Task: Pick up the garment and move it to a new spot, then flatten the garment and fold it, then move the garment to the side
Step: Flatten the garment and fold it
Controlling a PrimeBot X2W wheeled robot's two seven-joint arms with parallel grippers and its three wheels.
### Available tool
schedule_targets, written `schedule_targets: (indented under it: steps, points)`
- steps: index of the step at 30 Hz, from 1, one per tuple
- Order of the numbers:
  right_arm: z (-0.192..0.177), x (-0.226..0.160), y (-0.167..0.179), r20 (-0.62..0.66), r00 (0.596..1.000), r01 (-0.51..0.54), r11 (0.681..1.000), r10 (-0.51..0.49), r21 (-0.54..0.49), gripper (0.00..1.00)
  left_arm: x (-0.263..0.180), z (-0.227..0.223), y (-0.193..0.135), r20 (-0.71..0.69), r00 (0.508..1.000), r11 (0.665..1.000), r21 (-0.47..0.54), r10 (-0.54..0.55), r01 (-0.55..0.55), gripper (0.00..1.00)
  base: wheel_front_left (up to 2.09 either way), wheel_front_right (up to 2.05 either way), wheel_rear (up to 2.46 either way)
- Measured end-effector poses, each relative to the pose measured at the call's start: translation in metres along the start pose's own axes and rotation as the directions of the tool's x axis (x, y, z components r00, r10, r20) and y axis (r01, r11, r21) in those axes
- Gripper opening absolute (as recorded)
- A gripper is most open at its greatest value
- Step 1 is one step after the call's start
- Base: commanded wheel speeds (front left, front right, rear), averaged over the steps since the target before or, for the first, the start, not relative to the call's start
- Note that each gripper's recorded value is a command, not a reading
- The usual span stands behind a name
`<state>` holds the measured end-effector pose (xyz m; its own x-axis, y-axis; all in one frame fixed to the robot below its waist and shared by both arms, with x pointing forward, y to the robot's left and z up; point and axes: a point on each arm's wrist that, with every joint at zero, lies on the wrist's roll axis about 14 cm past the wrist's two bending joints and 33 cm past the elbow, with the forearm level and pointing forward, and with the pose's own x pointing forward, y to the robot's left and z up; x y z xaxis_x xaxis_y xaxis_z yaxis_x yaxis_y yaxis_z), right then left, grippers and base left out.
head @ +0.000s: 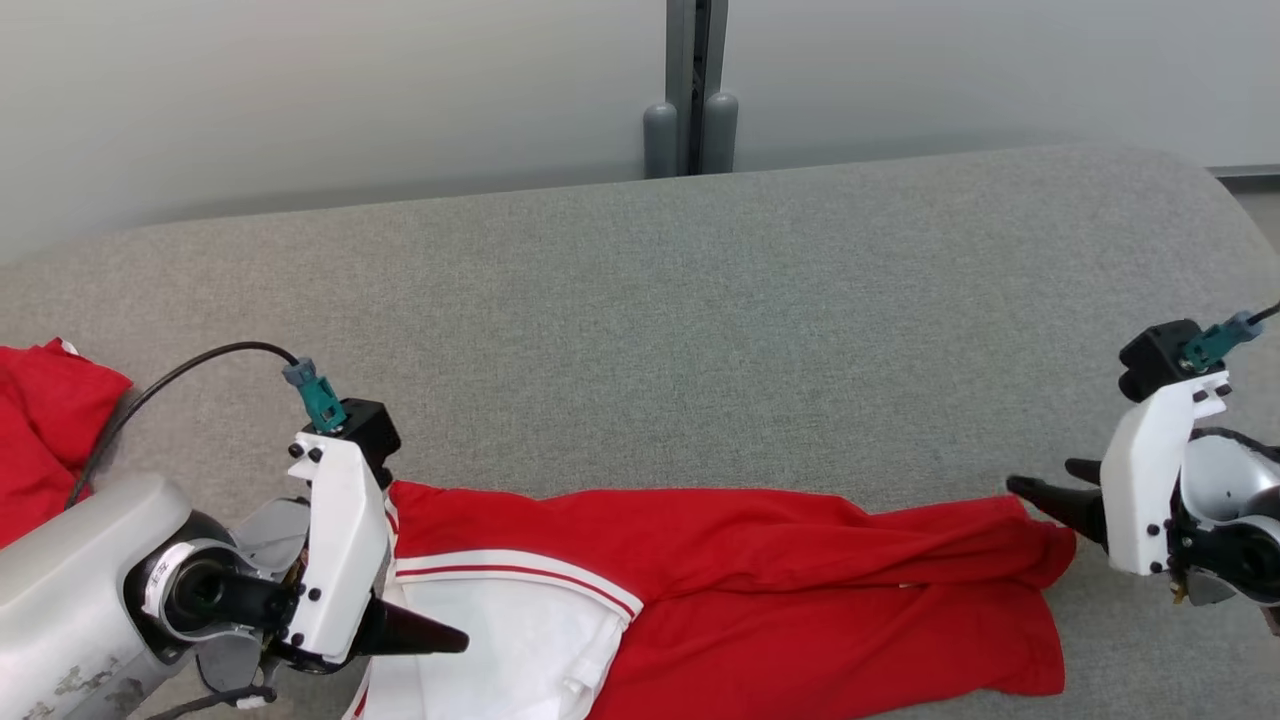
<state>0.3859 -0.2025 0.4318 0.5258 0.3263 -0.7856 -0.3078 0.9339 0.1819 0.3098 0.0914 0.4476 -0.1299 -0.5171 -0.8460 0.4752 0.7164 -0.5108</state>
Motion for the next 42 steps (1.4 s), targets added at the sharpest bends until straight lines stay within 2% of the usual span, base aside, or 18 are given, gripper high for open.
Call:
schedule_targets:
  steps: [3,5,7,11,12,14,16,19,23,25,29,30,31,34,36,37,39,42]
  points:
    - [0.020,-0.014,0.001,0.111,0.994,-0.008,1.000,0.006,0.014,1.00,-0.008,0.009,-0.004,0.079,0.997,1.000,0.014,0.001,-0.002,1.00,0.00,0.00,0.00]
    - [0.039,-0.027,0.001,0.217,0.976,-0.015,1.000,0.009,0.027,1.00,-0.017,0.020,-0.007,0.157,0.988,0.999,0.034,0.006,-0.012,1.00,0.00,0.00,0.00]
    - [0.057,-0.041,-0.001,0.326,0.945,-0.012,0.999,-0.001,0.038,1.00,-0.027,0.032,-0.009,0.254,0.967,0.998,0.056,0.014,-0.029,1.00,0.00,0.00,0.00]
    - [0.078,-0.064,-0.005,0.493,0.869,0.006,0.999,-0.031,0.052,1.00,-0.048,0.056,-0.012,0.461,0.888,0.997,0.062,0.012,-0.045,1.00,0.00,0.00,0.00]
    - [0.085,-0.071,-0.004,0.559,0.828,0.008,0.998,-0.040,0.059,1.00,-0.058,0.065,-0.011,0.552,0.834,0.997,0.053,0.017,-0.056,1.00,0.00,0.00,0.00]
    - [0.092,-0.078,-0.004,0.619,0.784,0.012,0.998,-0.053,0.069,1.00,-0.071,0.072,-0.008,0.632,0.774,0.996,0.046,0.032,-0.078,1.00,0.00,0.00,0.00]
    - [0.099,-0.085,-0.006,0.680,0.730,0.019,0.996,-0.070,0.083,1.00,-0.087,0.081,-0.001,0.717,0.694,0.994,0.015,0.064,-0.106,1.00,0.00,0.00,0.00]
    - [0.107,-0.094,-0.007,0.757,0.646,0.024,0.994,-0.098,0.108,1.00,-0.106,0.086,0.011,0.809,0.578,0.988,-0.025,0.110,-0.152,1.00,0.00,0.00,0.00]
    - [0.109,-0.099,-0.004,0.826,0.548,0.008,0.988,-0.135,0.156,1.00,-0.125,0.086,0.019,0.896,0.419,0.984,-0.085,0.145,-0.158,1.00,0.00,0.00,0.00]
    - [0.107,-0.101,-0.002,0.848,0.508,-0.007,0.984,-0.152,0.181,1.00,-0.132,0.083,0.022,0.925,0.345,0.981,-0.112,0.160,-0.155,1.00,0.00,0.00,0.00]
    - [0.098,-0.103,0.001,0.875,0.446,-0.002,0.977,-0.188,0.211,1.00,-0.149,0.072,0.034,0.962,0.156,0.962,-0.190,0.222,-0.198,1.00,0.00,0.00,0.00]
    - [0.095,-0.102,0.003,0.879,0.436,0.000,0.976,-0.195,0.217,1.00,-0.153,0.068,0.037,0.965,0.109,0.954,-0.213,0.240,-0.213,1.00,0.00,0.00,0.00]
    - [0.092,-0.102,0.003,0.881,0.426,-0.002,0.974,-0.205,0.227,1.00,-0.154,0.063,0.042,0.962,0.083,0.943,-0.236,0.262,-0.235,1.00,0.00,0.00,0.00]
    - [0.081,-0.096,0.007,0.877,0.429,-0.003,0.970,-0.219,0.244,1.00,-0.152,0.052,0.052,0.947,0.031,0.922,-0.305,0.321,-0.237,1.00,0.00,0.00,0.00]
    - [0.071,-0.088,0.007,0.863,0.450,-0.001,0.966,-0.229,0.257,1.00,-0.156,0.048,0.053,0.938,-0.018,0.909,-0.339,0.345,-0.242,1.00,0.00,0.00,0.00]
    - [0.067,-0.084,0.007,0.855,0.463,0.005,0.965,-0.235,0.262,1.00,-0.166,0.047,0.055,0.930,-0.071,0.897,-0.366,0.360,-0.247,1.00,0.00,0.00,0.00]
    - [0.058,-0.076,0.007,0.838,0.488,0.009,0.961,-0.244,0.275,1.00,-0.173,0.040,0.058,0.914,-0.139,0.880,-0.405,0.381,-0.248,1.00,0.00,0.00,0.00]
    - [0.041,-0.063,0.005,0.800,0.540,0.015,0.953,-0.262,0.302,1.00,-0.160,0.023,0.060,0.888,-0.172,0.861,-0.456,0.426,-0.225,1.00,0.00,0.00,0.00]
